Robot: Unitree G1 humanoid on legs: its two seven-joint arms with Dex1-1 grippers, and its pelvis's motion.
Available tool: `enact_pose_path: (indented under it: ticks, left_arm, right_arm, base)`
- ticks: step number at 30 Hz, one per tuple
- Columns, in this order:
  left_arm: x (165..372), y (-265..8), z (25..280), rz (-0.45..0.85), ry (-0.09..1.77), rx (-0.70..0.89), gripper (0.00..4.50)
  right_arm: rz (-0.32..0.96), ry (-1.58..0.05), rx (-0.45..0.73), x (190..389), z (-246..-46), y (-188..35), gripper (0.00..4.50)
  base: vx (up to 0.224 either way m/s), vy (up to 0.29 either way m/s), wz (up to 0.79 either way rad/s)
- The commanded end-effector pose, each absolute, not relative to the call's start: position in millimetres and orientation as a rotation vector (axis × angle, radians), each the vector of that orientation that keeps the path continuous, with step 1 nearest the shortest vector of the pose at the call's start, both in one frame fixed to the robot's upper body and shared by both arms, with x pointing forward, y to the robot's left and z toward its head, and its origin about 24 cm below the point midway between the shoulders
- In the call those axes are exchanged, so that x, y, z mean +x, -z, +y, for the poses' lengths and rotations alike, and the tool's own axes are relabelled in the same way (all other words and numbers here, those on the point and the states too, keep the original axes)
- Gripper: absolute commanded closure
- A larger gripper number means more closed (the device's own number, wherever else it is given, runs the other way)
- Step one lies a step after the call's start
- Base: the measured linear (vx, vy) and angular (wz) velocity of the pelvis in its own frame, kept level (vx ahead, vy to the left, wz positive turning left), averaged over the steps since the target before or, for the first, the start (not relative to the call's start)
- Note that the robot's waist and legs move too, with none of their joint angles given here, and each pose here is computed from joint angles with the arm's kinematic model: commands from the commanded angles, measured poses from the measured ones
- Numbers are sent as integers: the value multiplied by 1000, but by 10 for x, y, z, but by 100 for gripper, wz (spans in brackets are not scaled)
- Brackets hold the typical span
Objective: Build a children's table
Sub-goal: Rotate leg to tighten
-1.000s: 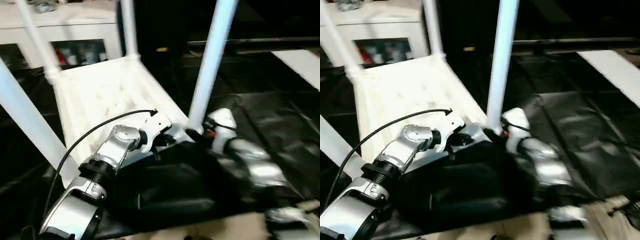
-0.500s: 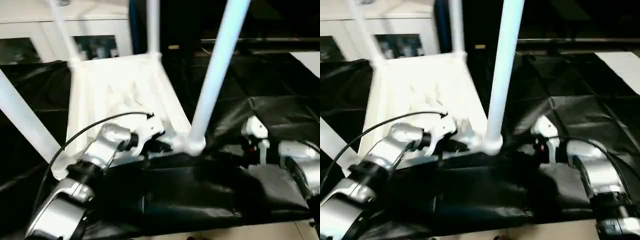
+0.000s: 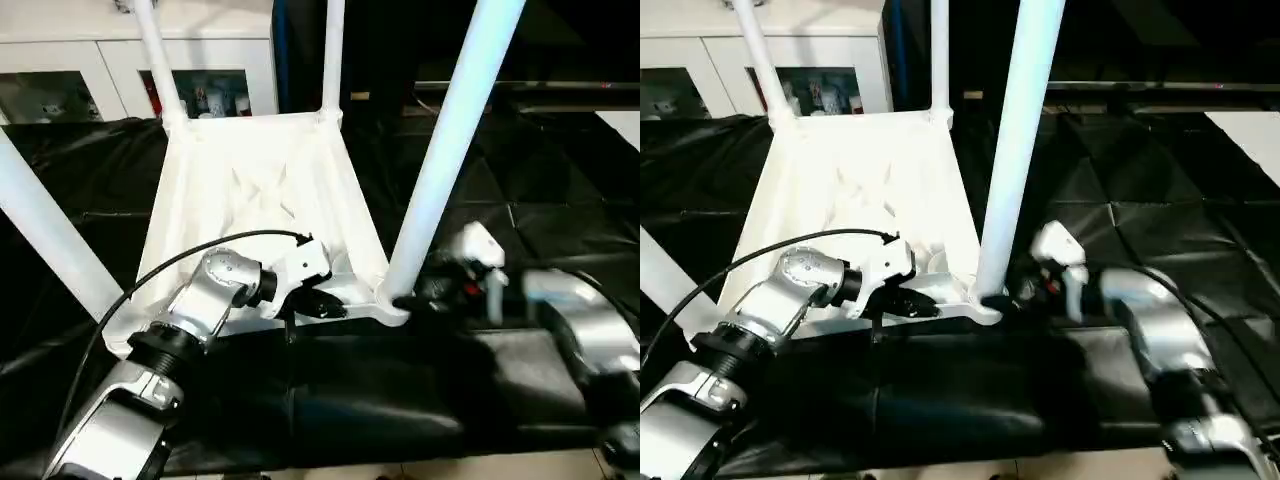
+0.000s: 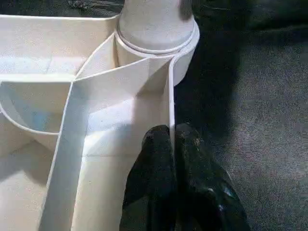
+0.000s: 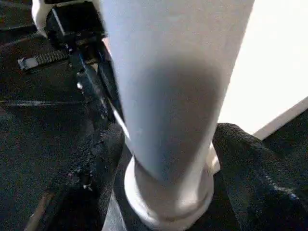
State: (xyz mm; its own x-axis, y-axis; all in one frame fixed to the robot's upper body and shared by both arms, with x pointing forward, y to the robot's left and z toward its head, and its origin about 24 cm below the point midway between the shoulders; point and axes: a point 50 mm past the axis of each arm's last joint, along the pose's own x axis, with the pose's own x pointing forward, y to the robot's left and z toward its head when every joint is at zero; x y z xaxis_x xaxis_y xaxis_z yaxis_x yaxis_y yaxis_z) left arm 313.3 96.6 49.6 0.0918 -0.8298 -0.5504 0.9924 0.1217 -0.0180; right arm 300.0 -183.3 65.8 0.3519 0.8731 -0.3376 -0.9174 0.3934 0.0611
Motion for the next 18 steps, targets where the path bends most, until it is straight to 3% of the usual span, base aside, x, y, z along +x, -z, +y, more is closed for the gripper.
enact_pose_path:
  ticks: [1,12,18]
  left_arm:
    - [3056,-404,950,551,1464,429,450]
    - [3062,-390,982,560,1427,430,450]
    - [3210,-344,882,525,1197,426,450]
  right_arm:
    - [354,-1145,-169,3022,-1847,-652,148]
    - [371,-1157,-140,3016,-1785,-594,250]
    - [414,-757,-81,3133,-1604,-227,256]
  base:
    - [0,0,0]
    - [0,0,0]
    - [-9,-1,-1]
